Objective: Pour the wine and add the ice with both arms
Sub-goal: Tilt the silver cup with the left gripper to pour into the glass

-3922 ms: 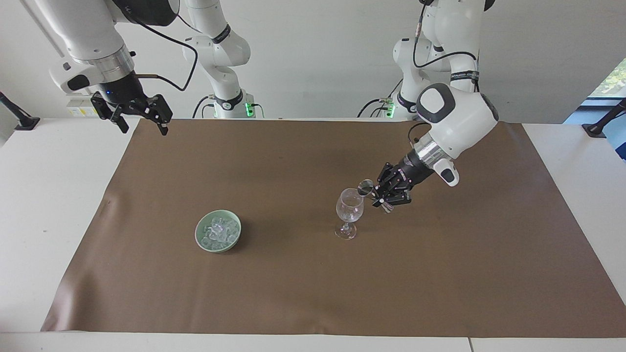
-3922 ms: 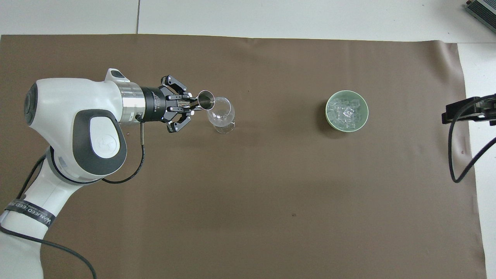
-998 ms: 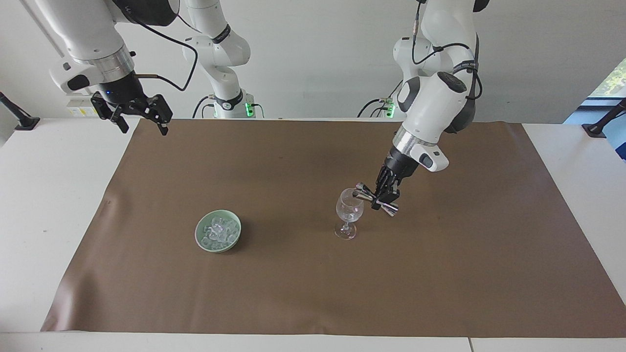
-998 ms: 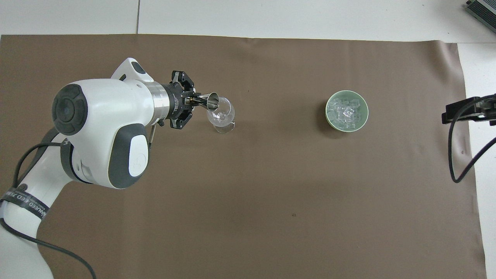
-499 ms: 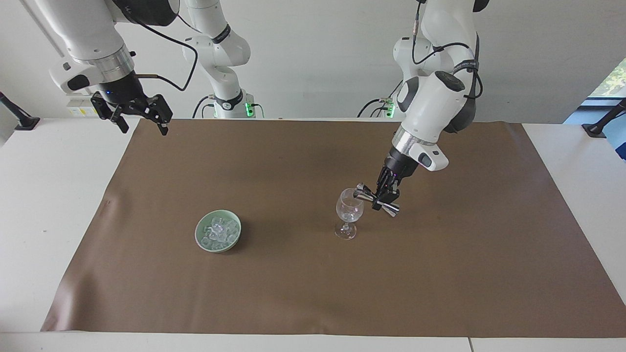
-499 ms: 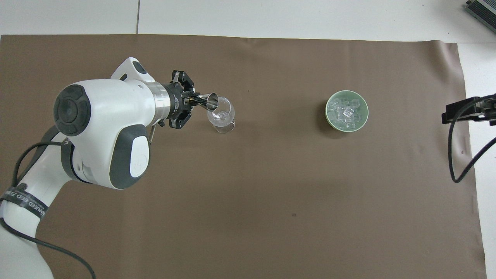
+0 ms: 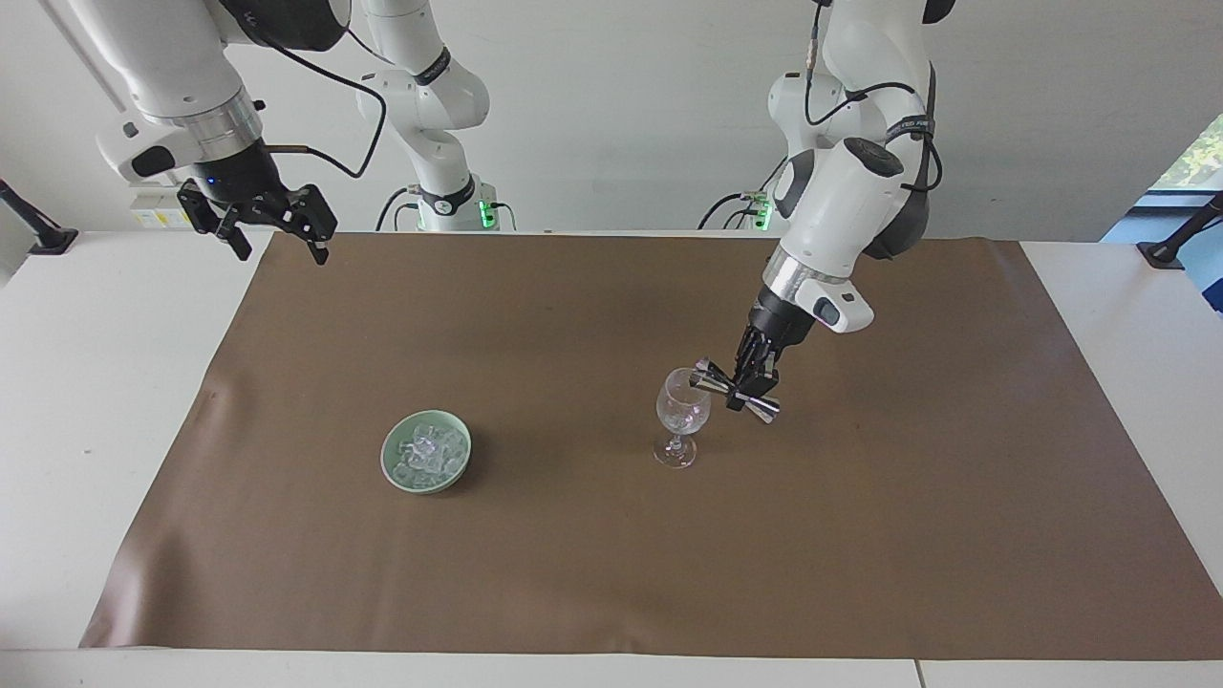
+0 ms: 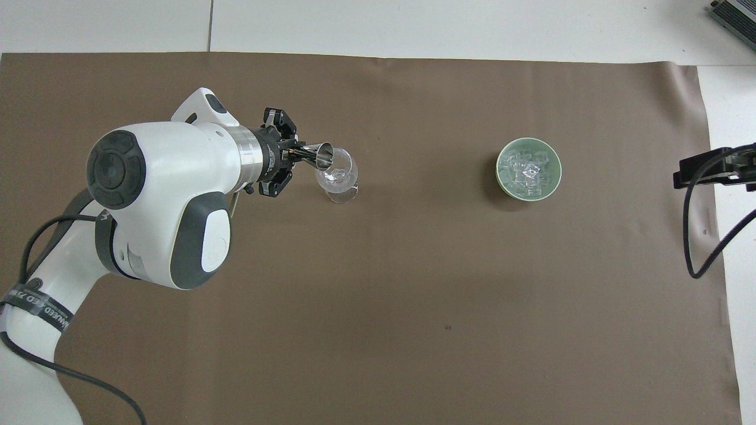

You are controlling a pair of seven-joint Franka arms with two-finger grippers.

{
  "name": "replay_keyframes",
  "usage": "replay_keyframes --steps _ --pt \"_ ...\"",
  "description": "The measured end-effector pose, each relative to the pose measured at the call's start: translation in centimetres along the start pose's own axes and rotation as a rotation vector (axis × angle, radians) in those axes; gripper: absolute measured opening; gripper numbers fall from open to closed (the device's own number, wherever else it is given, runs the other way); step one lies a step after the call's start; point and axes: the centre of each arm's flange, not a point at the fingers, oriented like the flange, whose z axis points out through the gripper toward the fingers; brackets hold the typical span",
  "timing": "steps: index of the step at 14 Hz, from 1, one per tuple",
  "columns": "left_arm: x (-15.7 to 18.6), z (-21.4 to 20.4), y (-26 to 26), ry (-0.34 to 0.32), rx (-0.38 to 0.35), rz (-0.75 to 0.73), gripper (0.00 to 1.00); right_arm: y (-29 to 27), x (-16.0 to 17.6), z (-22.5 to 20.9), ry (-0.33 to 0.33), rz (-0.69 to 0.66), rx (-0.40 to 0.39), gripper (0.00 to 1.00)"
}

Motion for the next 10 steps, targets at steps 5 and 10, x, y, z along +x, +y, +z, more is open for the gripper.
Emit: replay_keyframes --steps 5,10 --pt "-0.06 -0.01 0.01 0.022 -0.001 0.01 0.22 0.0 0.0 0.0 0.0 0.0 0.0 1.0" --pt "-0.17 -0.22 0.2 0.048 -0.007 0.027 0.22 0.0 0.0 0.0 0.0 0.0 0.0 1.0"
